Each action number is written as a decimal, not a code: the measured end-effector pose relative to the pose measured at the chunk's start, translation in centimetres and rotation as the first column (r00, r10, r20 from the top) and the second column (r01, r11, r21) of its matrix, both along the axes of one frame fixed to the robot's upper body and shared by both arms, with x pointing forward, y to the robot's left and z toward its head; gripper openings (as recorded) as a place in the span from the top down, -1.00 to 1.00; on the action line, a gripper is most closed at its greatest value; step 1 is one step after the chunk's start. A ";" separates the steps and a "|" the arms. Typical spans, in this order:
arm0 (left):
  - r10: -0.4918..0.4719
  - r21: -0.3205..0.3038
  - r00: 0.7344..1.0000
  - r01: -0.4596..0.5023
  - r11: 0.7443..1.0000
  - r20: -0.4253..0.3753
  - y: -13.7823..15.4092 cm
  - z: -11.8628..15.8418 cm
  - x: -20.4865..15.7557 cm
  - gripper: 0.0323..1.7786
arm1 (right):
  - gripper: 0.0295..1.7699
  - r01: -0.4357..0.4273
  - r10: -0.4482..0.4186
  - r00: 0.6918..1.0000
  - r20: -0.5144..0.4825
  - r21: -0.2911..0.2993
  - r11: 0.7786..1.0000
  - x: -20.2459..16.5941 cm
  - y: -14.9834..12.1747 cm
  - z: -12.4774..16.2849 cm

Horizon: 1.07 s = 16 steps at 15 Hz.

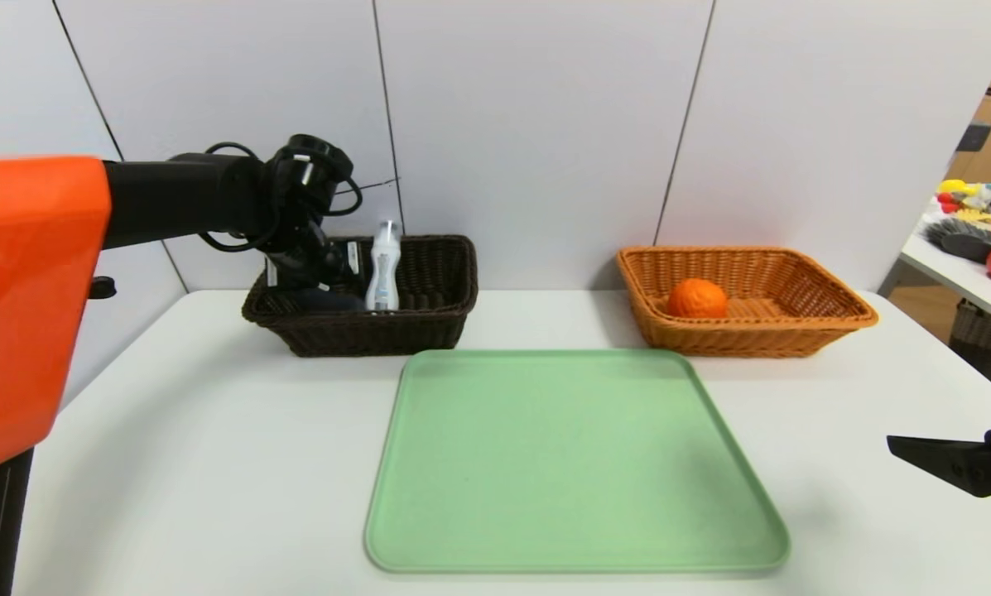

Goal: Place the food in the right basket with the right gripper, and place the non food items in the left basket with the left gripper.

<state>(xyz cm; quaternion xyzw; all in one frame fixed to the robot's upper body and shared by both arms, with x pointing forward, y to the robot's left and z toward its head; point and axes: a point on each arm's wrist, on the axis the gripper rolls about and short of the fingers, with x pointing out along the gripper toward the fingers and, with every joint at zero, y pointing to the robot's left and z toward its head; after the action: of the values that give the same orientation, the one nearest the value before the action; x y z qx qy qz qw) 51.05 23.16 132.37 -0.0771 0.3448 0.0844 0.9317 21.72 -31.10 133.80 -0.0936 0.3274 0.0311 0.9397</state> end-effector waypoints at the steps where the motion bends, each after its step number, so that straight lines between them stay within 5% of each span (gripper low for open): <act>1: -0.004 -0.004 1.000 0.004 1.000 0.017 0.0 0.8 -0.5 -0.61 | -0.92 -0.001 0.001 1.000 -0.001 -0.001 1.000 0.0 0.0 -0.1; 5: -0.046 -0.020 0.995 0.048 0.999 0.084 -0.7 5.3 -4.1 -0.73 | -0.92 0.000 0.000 1.000 -0.004 -0.001 1.000 0.0 0.0 -0.1; 9: -0.089 -0.032 0.996 0.090 0.995 0.017 -0.4 8.7 -9.8 -0.81 | -0.92 0.003 -0.004 0.999 0.040 0.011 1.000 0.1 0.0 0.3; 16: -0.139 -0.045 0.988 0.142 0.989 0.063 2.5 11.6 -21.0 -0.87 | -0.92 0.072 -0.073 0.993 0.088 0.015 0.997 -1.3 -1.0 0.9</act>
<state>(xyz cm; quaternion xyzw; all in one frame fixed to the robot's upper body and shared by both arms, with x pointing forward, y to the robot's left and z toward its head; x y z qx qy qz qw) 30.08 25.62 144.00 -0.0781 0.3235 0.0076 0.9430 20.43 -32.12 134.69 -0.0776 0.2882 -0.0052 0.9544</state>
